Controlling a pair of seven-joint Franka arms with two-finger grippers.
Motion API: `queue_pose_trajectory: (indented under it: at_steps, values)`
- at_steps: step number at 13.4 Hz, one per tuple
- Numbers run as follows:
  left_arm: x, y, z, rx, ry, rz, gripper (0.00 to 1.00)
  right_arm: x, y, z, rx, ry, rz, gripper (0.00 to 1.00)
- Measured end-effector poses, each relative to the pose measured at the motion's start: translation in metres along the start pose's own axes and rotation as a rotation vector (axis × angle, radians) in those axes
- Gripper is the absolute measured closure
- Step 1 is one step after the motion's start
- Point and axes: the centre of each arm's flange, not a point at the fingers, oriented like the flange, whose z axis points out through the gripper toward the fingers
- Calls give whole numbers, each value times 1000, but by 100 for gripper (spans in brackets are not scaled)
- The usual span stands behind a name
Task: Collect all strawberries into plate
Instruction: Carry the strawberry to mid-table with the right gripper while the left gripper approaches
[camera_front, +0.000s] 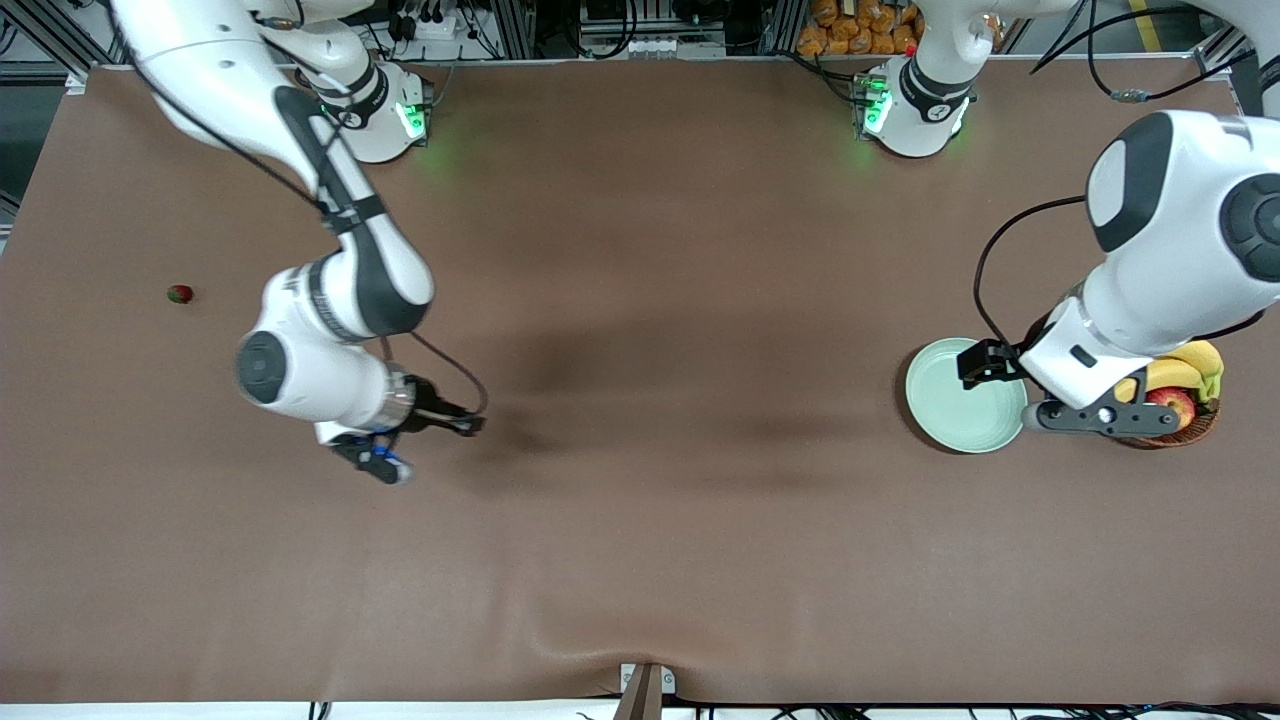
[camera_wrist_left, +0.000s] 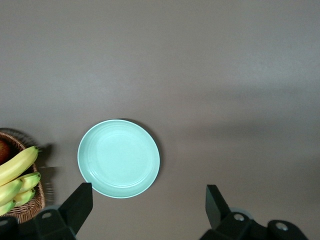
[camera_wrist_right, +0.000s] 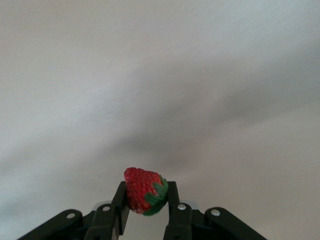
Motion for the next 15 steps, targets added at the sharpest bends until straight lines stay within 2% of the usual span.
queue_pose_trajectory:
  at_steps: [3, 7, 11, 15]
  values:
    - [1, 27, 20, 1, -23, 38, 0, -48, -51, 43, 35, 27, 87, 66]
    - [4, 55, 67, 1, -43, 74, 0, -94, -91, 90, 97, 56, 198, 66]
    - [-3, 55, 105, 4, -63, 76, 0, -162, -135, 127, 181, 7, 276, 66]
    - [-14, 57, 136, -1, -46, 82, 0, -224, -153, 173, 258, 17, 304, 66]
